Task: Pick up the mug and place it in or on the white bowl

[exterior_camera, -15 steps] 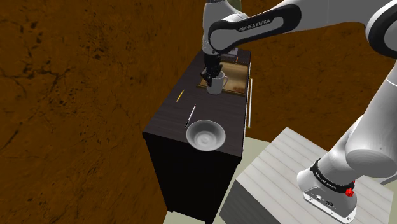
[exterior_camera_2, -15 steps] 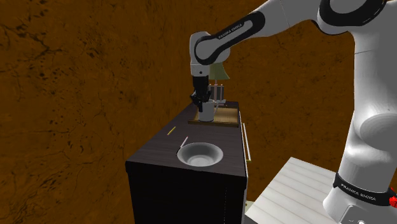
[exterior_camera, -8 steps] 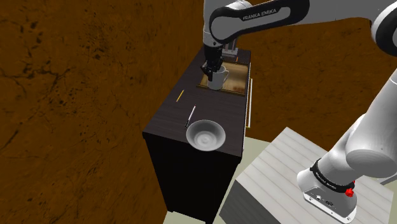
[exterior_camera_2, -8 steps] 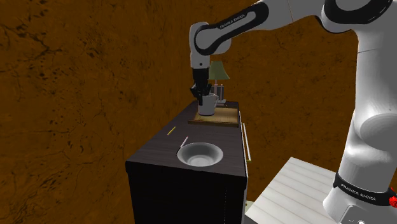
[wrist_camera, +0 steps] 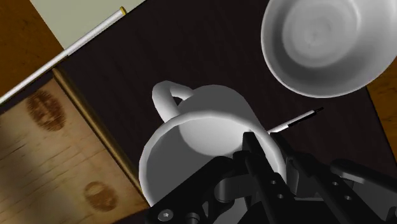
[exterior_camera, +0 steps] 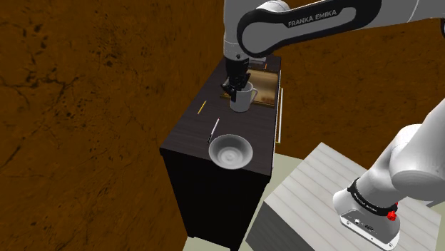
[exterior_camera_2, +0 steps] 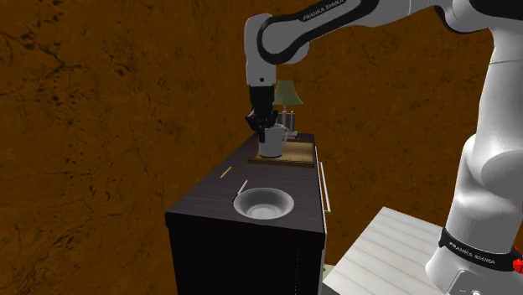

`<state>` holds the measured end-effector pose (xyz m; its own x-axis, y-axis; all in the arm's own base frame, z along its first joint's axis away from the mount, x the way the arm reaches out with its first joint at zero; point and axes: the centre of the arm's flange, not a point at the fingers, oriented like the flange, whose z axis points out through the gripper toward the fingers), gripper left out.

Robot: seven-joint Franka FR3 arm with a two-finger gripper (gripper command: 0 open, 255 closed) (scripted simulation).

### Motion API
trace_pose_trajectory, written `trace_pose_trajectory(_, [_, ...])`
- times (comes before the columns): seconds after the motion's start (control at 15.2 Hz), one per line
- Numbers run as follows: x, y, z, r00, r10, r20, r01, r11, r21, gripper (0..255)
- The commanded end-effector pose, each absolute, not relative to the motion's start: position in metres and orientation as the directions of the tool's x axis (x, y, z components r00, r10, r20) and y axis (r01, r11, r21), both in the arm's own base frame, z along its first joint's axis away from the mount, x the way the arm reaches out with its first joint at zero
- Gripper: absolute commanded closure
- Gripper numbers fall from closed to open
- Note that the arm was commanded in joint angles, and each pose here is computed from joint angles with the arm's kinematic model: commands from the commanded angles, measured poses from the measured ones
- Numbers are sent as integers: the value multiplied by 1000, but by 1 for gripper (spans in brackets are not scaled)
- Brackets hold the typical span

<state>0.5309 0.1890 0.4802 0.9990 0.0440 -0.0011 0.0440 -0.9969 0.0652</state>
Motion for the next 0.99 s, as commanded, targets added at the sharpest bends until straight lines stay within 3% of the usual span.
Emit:
trace_pose_trajectory(0.0, [512, 208, 481, 999, 43, -1, 43, -997, 66, 255])
trace_pose_trajectory(0.92, [417, 316, 478, 999, 43, -1, 43, -997, 66, 255])
